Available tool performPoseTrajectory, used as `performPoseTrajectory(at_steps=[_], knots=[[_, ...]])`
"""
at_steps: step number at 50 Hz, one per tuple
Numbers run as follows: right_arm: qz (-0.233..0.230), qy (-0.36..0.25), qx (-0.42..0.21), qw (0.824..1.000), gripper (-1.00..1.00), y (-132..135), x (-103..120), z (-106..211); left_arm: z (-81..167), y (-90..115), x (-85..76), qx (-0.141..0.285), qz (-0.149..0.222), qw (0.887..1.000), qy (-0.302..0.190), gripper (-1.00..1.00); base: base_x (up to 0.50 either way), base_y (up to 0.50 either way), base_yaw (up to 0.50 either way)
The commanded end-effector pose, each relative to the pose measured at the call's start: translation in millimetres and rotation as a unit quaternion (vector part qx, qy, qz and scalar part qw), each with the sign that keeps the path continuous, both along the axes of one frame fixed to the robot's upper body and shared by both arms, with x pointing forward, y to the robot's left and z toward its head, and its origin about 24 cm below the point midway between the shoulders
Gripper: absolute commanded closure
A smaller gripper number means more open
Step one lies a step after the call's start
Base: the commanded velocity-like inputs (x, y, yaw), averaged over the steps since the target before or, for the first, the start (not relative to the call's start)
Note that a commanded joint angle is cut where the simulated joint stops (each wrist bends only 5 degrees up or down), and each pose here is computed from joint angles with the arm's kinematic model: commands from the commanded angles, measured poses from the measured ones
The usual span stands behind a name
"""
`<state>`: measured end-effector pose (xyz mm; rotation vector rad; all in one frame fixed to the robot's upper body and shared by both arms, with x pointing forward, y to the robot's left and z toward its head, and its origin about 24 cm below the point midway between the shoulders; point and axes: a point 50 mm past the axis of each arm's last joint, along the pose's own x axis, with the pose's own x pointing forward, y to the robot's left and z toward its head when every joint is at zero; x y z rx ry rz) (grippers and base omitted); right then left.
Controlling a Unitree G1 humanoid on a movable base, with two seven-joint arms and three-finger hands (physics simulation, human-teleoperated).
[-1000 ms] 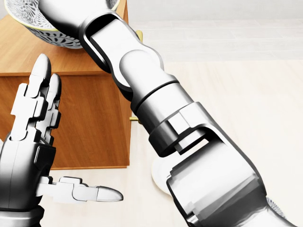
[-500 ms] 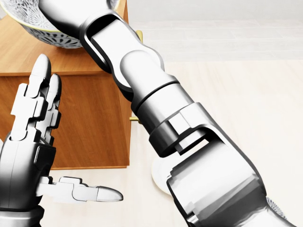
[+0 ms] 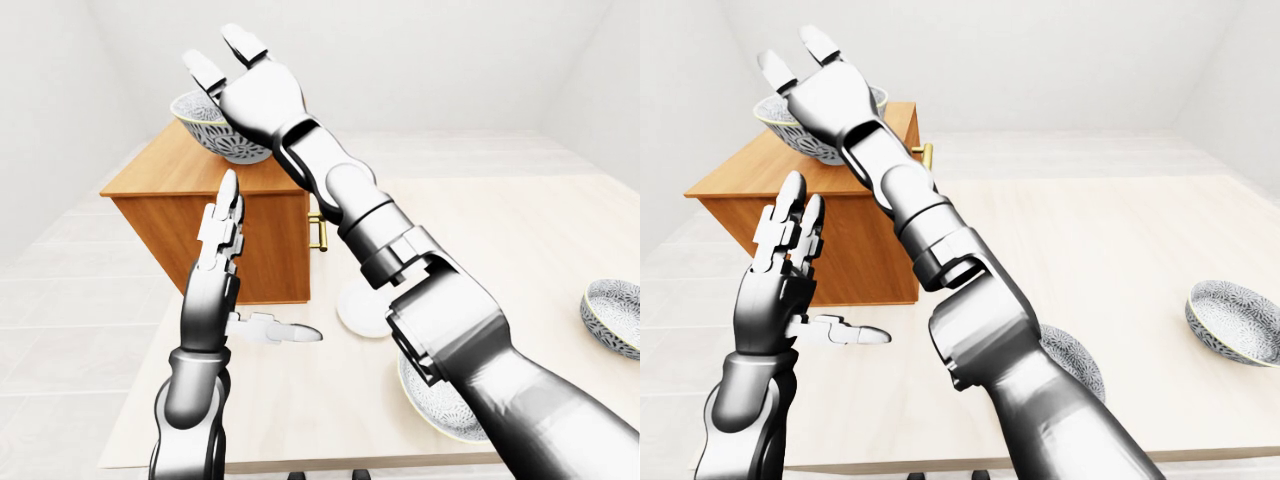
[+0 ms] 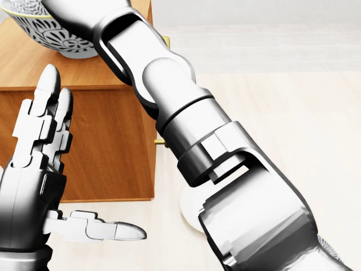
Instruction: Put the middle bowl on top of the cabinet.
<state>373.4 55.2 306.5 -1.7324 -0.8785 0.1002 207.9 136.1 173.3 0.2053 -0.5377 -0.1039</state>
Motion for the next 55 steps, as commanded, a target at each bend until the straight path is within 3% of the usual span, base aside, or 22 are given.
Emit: performPoseTrajectory(at_steps=[1, 22, 38, 50, 55], knots=[[-0.011, 0.025, -0.011, 1.000, -1.00, -1, 2, -1, -2, -1, -1.6, -0.005, -0.009, 1.000, 0.005, -1.00, 0.00, 0.00, 0.00], [-0.023, 0.024, 0.018, 0.999, -1.00, -20, -5, 34, -2, -1, -0.7, -0.006, -0.009, 1.000, 0.006, -1.00, 0.00, 0.00, 0.00], [-0.030, 0.105, 0.061, 0.992, -1.00, -76, -24, 38, -1, 0, -2.3, -0.006, -0.007, 1.000, 0.003, -1.00, 0.00, 0.00, 0.00], [-0.013, 0.125, 0.064, 0.990, -1.00, -93, -40, 48, -1, 0, -1.4, -0.005, -0.006, 1.000, 0.002, -1.00, 0.00, 0.00, 0.00], [0.019, 0.095, 0.086, 0.992, -1.00, -98, -56, 60, 0, 0, -1.6, -0.006, -0.006, 1.000, 0.001, -1.00, 0.00, 0.00, 0.00]])
